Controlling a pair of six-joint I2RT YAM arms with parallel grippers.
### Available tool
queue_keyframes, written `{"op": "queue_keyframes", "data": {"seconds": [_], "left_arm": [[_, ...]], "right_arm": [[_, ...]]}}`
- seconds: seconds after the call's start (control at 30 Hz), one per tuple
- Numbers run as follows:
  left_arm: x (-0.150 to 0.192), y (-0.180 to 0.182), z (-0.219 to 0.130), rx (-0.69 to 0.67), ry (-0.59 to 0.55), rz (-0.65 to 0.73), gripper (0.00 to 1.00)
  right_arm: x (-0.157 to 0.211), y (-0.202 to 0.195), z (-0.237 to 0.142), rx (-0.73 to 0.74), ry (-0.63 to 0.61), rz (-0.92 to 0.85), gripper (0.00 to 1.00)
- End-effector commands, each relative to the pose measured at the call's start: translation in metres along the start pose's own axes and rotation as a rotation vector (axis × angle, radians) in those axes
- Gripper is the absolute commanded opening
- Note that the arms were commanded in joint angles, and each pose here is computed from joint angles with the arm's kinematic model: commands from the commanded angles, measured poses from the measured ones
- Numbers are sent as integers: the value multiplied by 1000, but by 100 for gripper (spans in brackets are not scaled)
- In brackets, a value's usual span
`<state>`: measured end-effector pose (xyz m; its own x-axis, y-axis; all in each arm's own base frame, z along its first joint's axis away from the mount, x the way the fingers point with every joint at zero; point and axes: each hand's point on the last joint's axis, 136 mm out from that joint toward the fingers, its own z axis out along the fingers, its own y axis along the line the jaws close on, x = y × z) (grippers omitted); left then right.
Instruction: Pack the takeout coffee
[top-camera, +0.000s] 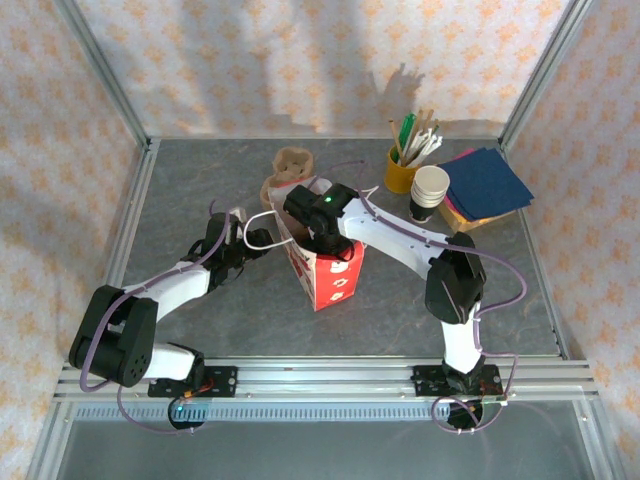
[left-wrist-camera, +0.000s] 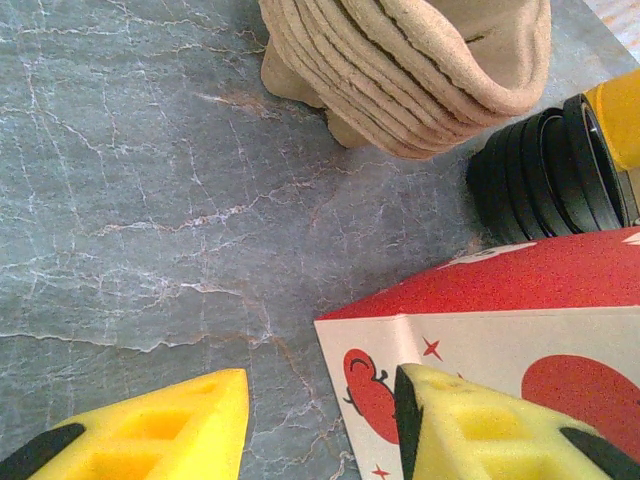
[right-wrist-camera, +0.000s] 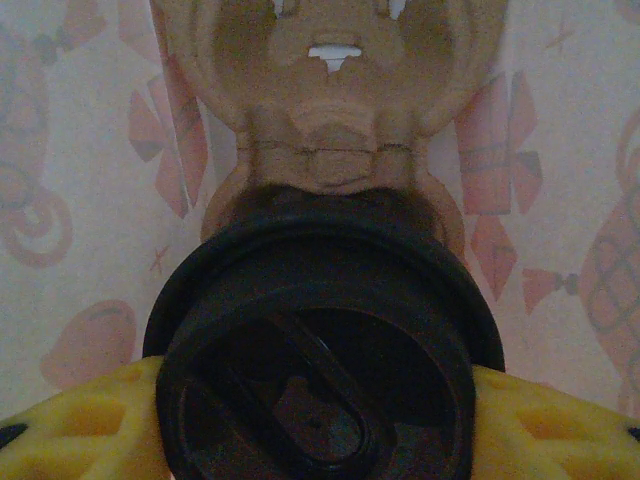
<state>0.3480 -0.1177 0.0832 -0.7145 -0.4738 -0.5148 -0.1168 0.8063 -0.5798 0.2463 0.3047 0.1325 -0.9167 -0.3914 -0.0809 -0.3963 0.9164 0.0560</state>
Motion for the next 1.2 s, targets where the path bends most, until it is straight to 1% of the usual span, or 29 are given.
{"op": "queue_keyframes", "data": {"seconds": [0.0,0.23,0.53,0.8,1.17], "left_arm": [[-5,-4,-4,5,-33,23,45],[-5,-4,-5,5,-35,23,45],[-3,-2,-6,3,-36,22,45],[-1,-2,-6,8,-34,19,45],[5,1,-11,11,-28,20,45]], "right_arm": [[4,5,21,5,45,-8,46],[-2,9,0,8,-2,-7,59],[-6,11,-19,23,-43,-9,67],[-10,13,-31,32,-74,-8,71],[-9,12,-23,45,-54,-5,72]]}}
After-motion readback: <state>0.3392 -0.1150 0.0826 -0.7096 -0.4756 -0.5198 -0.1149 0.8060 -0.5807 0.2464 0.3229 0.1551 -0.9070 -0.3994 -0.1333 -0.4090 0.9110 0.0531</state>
